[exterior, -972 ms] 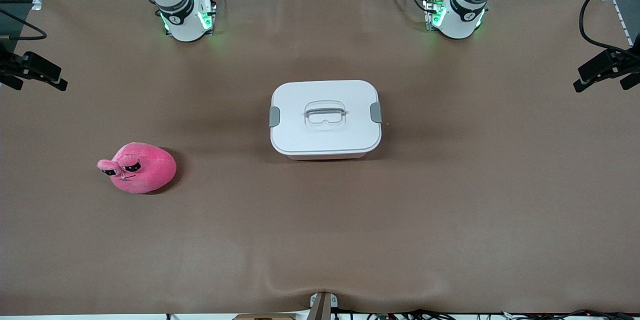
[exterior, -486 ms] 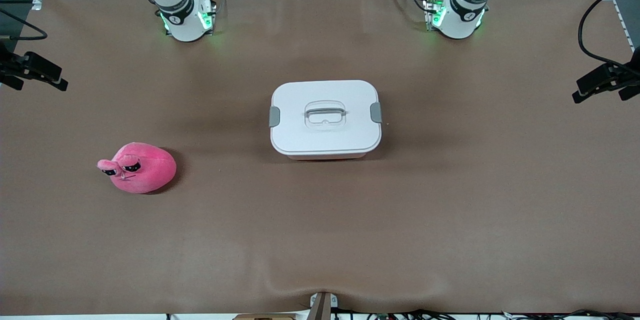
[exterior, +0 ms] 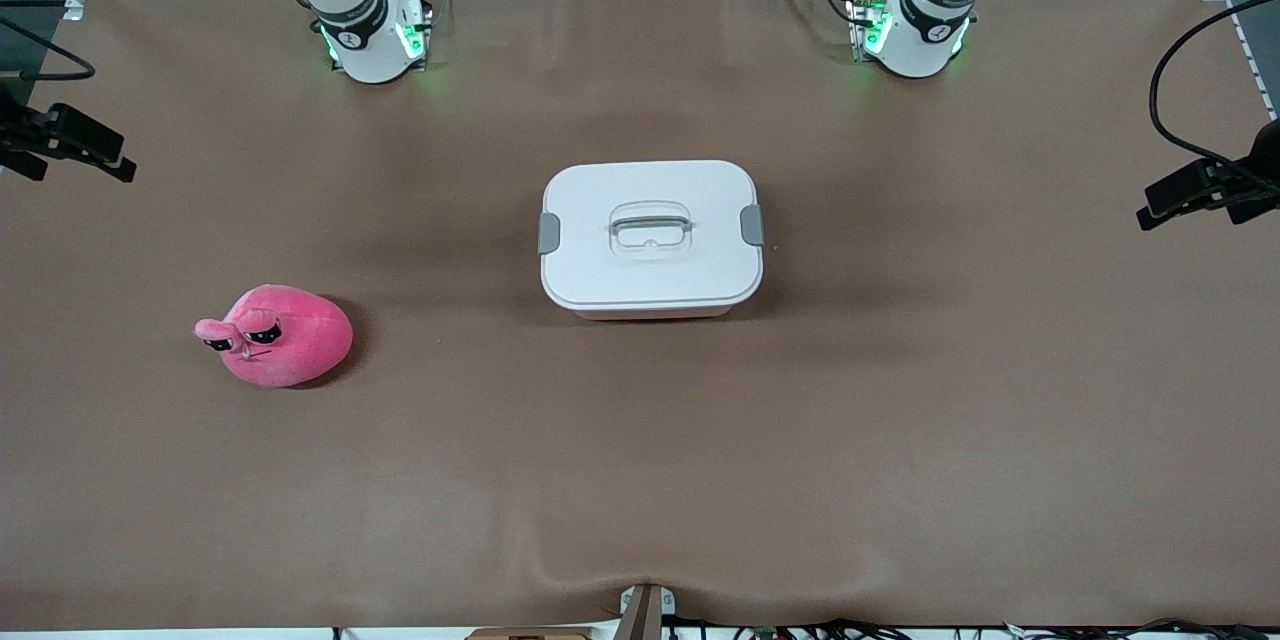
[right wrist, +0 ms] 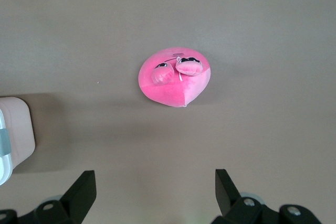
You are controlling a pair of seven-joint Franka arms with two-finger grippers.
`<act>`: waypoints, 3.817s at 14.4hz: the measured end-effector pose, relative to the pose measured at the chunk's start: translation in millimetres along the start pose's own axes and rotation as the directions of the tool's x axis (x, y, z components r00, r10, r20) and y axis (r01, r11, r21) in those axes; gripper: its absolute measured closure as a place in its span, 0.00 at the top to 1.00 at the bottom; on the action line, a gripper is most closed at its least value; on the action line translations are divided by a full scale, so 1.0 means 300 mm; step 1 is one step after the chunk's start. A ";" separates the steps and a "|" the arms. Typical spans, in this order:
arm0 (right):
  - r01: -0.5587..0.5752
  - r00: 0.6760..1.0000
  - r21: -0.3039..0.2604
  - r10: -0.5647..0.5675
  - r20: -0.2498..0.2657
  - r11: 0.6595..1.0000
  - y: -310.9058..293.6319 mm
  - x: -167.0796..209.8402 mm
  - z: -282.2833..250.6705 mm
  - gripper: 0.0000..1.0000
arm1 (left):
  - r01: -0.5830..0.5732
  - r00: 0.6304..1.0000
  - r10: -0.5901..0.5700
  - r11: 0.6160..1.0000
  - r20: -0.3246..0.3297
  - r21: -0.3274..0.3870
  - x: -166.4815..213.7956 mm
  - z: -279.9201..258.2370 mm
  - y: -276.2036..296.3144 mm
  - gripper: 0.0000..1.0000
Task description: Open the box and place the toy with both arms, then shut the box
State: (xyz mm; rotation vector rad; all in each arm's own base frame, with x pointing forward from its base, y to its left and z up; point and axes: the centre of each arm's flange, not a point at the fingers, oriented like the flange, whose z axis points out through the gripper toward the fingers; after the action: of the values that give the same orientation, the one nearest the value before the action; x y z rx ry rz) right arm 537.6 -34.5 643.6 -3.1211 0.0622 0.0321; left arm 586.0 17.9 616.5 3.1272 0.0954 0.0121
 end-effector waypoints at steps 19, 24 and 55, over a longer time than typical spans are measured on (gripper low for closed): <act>0.001 0.999 -0.003 -0.001 0.037 1.000 -0.004 0.069 0.102 1.00 | 0.409 0.912 -0.410 0.912 0.032 0.016 0.017 0.101 0.339 1.00; 0.009 0.990 -0.007 -0.008 0.144 1.000 -0.022 0.170 0.319 1.00 | 0.490 0.870 -0.491 0.871 0.040 0.029 0.010 0.134 0.435 1.00; 0.340 0.940 -0.014 -0.339 0.036 0.940 -0.060 0.253 0.995 1.00 | 0.937 0.348 -0.934 0.350 0.087 0.007 -0.138 0.374 1.169 1.00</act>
State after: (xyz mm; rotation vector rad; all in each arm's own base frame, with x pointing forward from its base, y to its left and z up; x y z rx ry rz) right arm 608.2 -13.4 344.0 -3.0997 -0.4802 0.0783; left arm 566.8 -336.0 508.5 2.4739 1.8311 -0.1154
